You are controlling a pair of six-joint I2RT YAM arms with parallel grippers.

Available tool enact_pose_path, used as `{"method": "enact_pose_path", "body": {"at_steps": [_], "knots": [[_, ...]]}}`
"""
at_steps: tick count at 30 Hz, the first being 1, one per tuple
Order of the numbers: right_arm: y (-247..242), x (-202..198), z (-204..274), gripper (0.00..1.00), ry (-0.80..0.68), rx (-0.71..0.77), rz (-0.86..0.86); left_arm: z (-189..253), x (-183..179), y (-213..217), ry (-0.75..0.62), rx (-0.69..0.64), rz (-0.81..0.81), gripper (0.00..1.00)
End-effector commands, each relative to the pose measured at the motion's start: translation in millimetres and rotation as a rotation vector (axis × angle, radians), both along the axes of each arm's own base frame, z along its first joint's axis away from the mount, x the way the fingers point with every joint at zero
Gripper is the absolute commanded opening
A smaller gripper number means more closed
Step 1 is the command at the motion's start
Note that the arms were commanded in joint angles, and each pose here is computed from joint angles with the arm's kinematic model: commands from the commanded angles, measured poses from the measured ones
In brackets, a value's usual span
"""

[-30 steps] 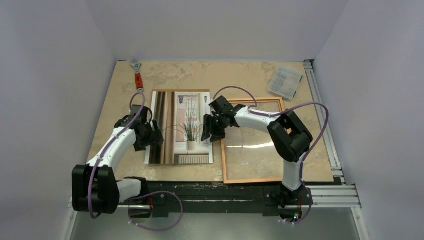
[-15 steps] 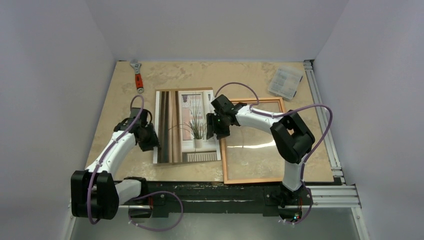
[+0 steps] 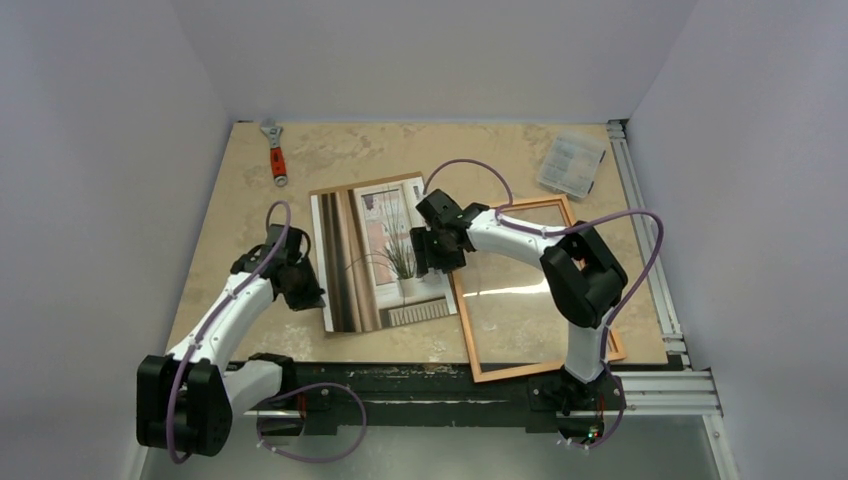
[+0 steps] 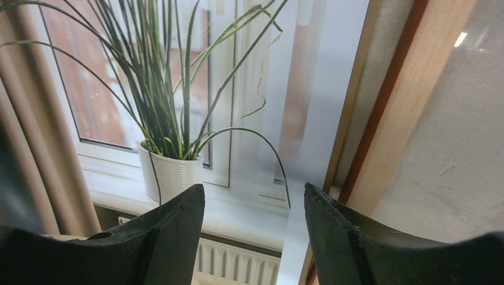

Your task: Put the photo into the frame

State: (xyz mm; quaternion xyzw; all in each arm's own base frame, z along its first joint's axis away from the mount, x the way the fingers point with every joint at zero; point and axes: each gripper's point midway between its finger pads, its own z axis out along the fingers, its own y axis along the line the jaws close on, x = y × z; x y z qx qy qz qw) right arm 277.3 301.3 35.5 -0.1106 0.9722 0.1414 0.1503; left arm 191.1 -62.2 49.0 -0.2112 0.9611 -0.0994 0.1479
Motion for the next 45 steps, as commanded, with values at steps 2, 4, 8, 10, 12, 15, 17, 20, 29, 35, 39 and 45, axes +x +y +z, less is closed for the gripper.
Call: {"method": "enact_pose_path", "body": {"at_steps": [2, 4, 8, 10, 12, 15, 17, 20, 29, 35, 39, 45], "knots": [[17, -2, 6, 0.62, -0.033, 0.019, 0.070, 14, -1, -3, -0.044, 0.014, 0.033, 0.00], [19, -4, 7, 0.64, -0.038, 0.021, 0.080, 18, -4, 7, -0.038, 0.081, 0.050, 0.00], [21, -6, 14, 0.68, -0.059, 0.022, 0.093, 24, -3, 12, -0.045, 0.139, 0.045, 0.00], [20, -6, 19, 0.71, -0.069, 0.026, 0.090, 28, -1, 9, -0.063, 0.125, 0.035, 0.00], [23, -10, 24, 0.72, -0.057, 0.056, 0.090, 34, 0, 4, -0.085, 0.099, 0.026, 0.00], [21, -13, 32, 0.75, -0.054, 0.076, 0.079, 50, 6, -10, -0.153, 0.017, 0.001, 0.00], [21, -15, 38, 0.76, -0.050, 0.095, 0.074, 63, 8, -20, -0.192, -0.048, -0.008, 0.00], [17, -16, 49, 0.76, -0.040, 0.138, 0.062, 78, 11, -28, -0.246, -0.100, -0.011, 0.00], [-8, -20, 59, 0.76, -0.029, 0.089, 0.040, 51, 8, -11, -0.127, 0.009, 0.008, 0.48], [-28, -47, 41, 0.73, 0.028, 0.031, 0.054, 22, 8, -3, -0.035, 0.044, 0.020, 0.63], [-31, -67, 29, 0.69, 0.089, 0.049, 0.061, 6, 7, -1, 0.007, 0.029, 0.037, 0.63], [-39, -87, 12, 0.63, 0.146, 0.027, 0.054, -8, 7, 1, 0.047, 0.037, 0.037, 0.63]]}}
